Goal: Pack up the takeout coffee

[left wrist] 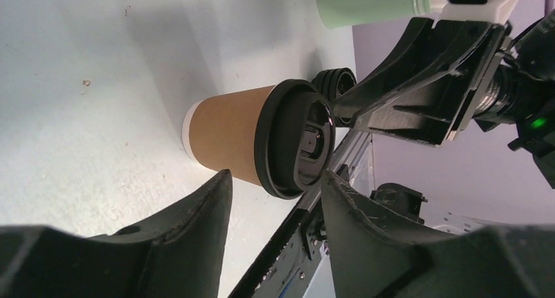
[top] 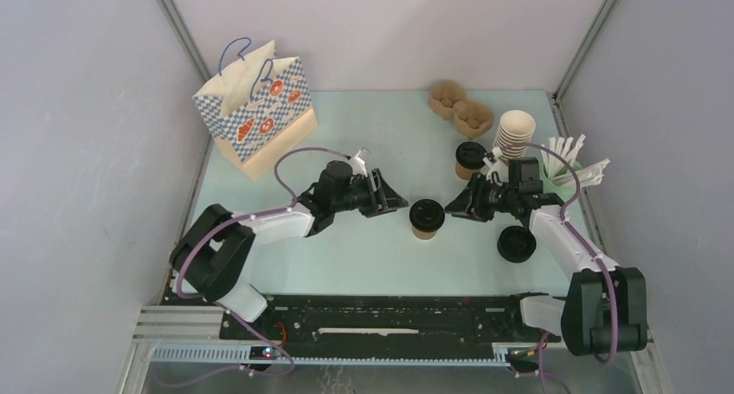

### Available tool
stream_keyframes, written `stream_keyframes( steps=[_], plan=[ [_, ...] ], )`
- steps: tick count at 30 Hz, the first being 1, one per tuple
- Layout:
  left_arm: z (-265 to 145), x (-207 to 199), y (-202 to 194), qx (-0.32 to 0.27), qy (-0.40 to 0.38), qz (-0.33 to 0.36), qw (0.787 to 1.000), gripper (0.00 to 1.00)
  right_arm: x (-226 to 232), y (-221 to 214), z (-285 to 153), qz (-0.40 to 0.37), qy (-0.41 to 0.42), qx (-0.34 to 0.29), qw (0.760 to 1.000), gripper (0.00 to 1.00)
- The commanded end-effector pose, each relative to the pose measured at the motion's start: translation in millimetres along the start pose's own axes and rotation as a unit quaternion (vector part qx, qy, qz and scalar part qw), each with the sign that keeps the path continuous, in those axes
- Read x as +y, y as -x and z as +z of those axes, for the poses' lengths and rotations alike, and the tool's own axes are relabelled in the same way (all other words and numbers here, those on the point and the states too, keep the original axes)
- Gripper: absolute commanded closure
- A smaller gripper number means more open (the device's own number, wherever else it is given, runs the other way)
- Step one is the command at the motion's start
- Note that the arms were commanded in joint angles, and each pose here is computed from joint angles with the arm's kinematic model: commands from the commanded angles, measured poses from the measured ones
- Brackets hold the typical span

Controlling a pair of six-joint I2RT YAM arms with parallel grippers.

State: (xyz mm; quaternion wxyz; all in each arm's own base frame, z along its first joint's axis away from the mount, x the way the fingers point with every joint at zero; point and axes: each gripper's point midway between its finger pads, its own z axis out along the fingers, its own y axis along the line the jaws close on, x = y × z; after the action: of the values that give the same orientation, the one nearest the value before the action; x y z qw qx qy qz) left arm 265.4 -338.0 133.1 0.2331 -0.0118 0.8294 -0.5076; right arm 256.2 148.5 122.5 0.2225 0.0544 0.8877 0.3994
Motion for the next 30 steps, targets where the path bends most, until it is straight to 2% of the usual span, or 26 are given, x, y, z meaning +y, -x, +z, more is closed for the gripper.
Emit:
stream_keyframes(
  steps=[1, 9, 30],
  plan=[
    [13, -24, 9, -0.013, -0.035, 0.01, 0.999, 0.45, 9, 14, 0, -0.02, 0.052, -0.017, 0.998, 0.55],
    [23, -17, 2, -0.005, -0.026, 0.008, 1.0, 0.54, -4, 9, 7, -0.007, 0.065, -0.007, 0.998, 0.62],
    [39, 1, -8, 0.008, -0.002, 0.016, 1.0, 0.58, -9, 6, 14, 0.001, 0.072, 0.006, 0.997, 0.62]
  ],
)
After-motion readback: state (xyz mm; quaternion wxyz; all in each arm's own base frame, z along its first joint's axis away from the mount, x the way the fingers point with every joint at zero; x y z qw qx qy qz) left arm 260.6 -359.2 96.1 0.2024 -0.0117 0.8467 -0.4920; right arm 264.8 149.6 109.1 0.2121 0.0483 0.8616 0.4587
